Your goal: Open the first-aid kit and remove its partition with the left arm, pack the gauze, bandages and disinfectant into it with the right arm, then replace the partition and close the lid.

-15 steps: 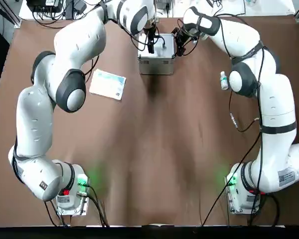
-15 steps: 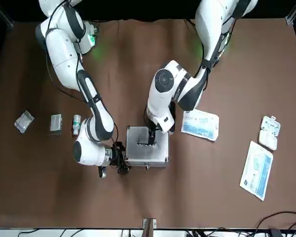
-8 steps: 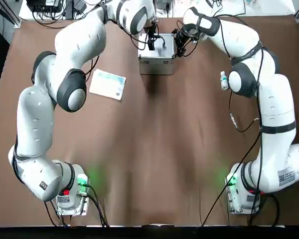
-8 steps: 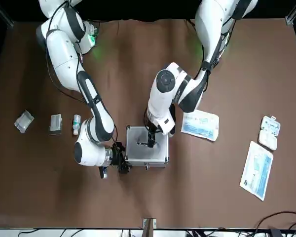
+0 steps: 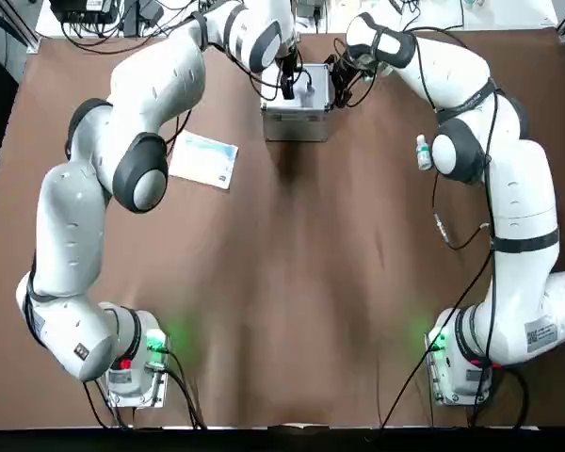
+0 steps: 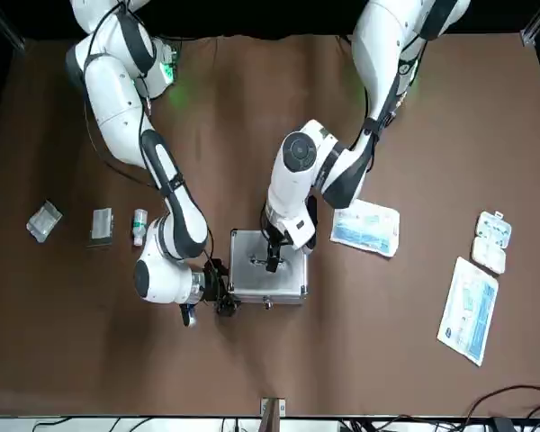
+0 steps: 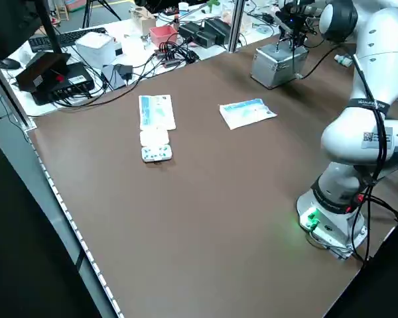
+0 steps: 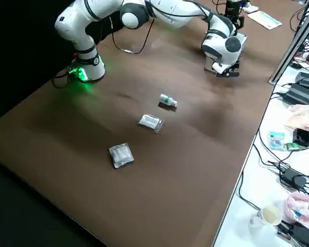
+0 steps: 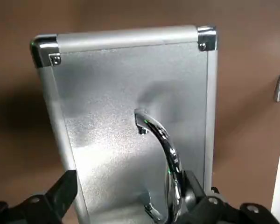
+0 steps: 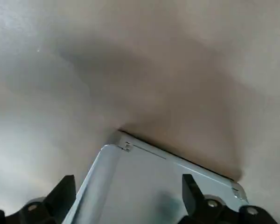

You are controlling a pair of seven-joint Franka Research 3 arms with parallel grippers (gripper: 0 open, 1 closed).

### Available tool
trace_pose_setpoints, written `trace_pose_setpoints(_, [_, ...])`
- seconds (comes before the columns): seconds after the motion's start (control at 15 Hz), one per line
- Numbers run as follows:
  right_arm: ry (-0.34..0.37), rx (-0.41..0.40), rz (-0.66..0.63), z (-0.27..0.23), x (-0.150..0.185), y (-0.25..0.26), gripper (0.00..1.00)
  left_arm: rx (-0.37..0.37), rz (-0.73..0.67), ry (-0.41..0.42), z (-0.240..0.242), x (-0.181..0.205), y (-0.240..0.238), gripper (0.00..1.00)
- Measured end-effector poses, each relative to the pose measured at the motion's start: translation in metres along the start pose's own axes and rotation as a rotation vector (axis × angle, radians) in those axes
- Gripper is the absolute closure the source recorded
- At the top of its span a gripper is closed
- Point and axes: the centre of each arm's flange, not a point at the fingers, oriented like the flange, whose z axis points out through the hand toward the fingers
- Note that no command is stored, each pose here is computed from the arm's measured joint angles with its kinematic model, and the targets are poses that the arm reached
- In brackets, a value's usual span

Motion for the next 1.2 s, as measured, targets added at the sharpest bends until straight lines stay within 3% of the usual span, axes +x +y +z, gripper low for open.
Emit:
trace_pose_setpoints(0.33, [-0.005, -0.010, -0.001, 0.0000, 0.0007, 0.0010, 0.00, -0.004, -0.001, 0.001, -0.0008, 0.0008, 0.0014, 0.12])
trace_pose_setpoints(0.47, [-0.006, -0.010, 0.000, 0.0001, 0.0007, 0.0010, 0.00, -0.003, 0.000, 0.001, -0.0003, 0.0009, 0.0014, 0.28])
trace_pose_setpoints(0.6, [-0.008, -0.010, 0.002, 0.0001, 0.0007, 0.0010, 0.00, -0.003, 0.000, 0.001, 0.0004, 0.0010, 0.0013, 0.30])
trace_pose_setpoints(0.87, [-0.039, -0.002, 0.045, 0.0015, 0.0021, 0.0019, 0.00, -0.009, 0.000, -0.003, -0.0027, -0.0001, 0.0030, 0.67])
trace_pose_setpoints(1.2, [-0.044, -0.002, 0.061, 0.0018, 0.0022, 0.0021, 0.00, -0.015, 0.002, -0.006, -0.0058, -0.0010, 0.0047, 0.70])
